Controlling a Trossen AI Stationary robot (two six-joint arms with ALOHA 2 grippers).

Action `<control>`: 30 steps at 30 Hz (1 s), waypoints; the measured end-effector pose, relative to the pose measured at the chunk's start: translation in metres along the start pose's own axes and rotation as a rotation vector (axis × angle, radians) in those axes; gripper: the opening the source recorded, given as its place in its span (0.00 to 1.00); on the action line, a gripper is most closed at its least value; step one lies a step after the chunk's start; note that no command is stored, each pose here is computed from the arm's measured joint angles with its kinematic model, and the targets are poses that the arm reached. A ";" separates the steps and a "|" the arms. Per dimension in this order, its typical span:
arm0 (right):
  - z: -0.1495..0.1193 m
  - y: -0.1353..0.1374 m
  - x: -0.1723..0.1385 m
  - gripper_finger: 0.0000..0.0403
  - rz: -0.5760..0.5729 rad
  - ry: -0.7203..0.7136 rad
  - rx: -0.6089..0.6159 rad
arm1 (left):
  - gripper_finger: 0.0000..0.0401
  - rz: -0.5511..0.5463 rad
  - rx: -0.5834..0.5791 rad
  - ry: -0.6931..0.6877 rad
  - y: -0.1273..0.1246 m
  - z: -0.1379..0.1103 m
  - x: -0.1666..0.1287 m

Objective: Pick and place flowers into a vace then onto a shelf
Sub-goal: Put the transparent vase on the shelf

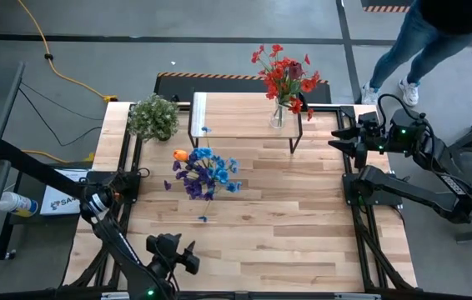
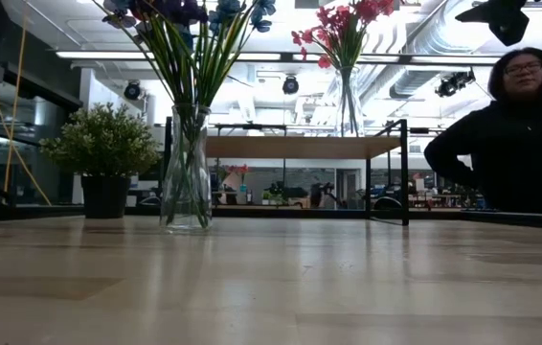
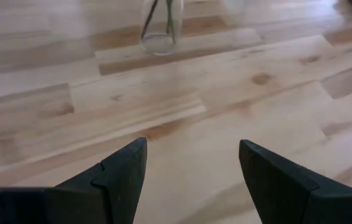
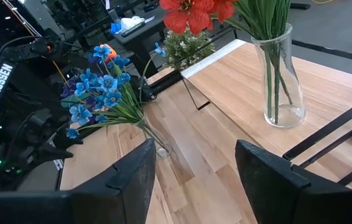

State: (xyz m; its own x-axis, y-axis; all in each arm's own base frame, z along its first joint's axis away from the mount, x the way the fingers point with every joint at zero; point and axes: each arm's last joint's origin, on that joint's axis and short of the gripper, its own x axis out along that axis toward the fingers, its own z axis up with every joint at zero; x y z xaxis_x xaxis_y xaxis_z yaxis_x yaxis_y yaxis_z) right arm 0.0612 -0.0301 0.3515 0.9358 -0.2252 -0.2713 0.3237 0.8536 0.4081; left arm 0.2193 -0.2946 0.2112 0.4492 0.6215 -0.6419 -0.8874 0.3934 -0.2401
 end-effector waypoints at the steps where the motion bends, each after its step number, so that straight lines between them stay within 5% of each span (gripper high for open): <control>1: 0.000 0.000 0.000 0.53 0.000 0.000 0.001 | 0.72 0.006 0.003 -0.005 0.001 -0.001 0.002; 17: 0.000 0.000 0.000 0.52 0.000 0.000 0.010 | 0.72 0.075 0.023 -0.156 -0.001 0.015 0.054; 30: 0.000 0.000 0.000 0.53 0.000 0.000 0.025 | 0.72 0.059 0.031 -0.181 0.002 0.018 0.056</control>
State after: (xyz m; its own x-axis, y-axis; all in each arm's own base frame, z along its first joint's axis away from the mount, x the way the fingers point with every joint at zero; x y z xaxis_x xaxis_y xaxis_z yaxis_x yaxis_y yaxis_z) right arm 0.0611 -0.0301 0.3516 0.9359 -0.2252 -0.2709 0.3270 0.8415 0.4300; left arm 0.2442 -0.2466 0.1883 0.4106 0.7547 -0.5117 -0.9102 0.3722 -0.1816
